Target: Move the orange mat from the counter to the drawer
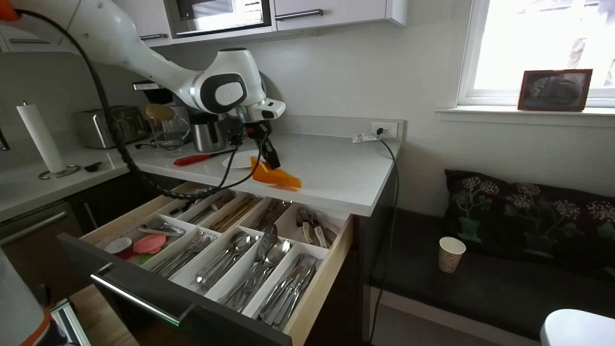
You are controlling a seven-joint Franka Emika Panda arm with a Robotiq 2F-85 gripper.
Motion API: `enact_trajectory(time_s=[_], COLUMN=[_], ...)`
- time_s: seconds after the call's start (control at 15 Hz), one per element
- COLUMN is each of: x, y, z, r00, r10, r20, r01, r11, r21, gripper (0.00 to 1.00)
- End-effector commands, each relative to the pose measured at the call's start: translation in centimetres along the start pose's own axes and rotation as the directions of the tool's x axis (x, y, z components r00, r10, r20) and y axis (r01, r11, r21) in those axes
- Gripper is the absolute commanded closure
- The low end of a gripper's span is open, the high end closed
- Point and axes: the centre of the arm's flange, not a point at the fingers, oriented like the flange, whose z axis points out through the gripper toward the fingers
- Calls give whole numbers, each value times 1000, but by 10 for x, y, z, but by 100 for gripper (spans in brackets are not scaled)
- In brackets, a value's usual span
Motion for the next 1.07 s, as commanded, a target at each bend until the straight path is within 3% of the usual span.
enact_trajectory(time_s=[0.0, 0.27, 0.53, 0.6, 0.67, 0.8, 1.0], x=[-53, -92, -100, -101, -100, -98, -74], y=[33, 42, 39, 36, 34, 30, 48], z=[-36, -57, -51, -44, -36, -21, -27], r00=[988, 947, 943, 943, 947, 968, 984], r10=[-75, -189, -178, -177, -183, -193, -149], r20=[133, 261, 283, 281, 265, 161, 98], r01=[64, 158, 152, 153, 162, 180, 139], r11=[994, 978, 982, 983, 982, 979, 985], r21=[83, 134, 114, 105, 100, 95, 102], gripper=[100, 100, 100, 92, 74, 60, 38])
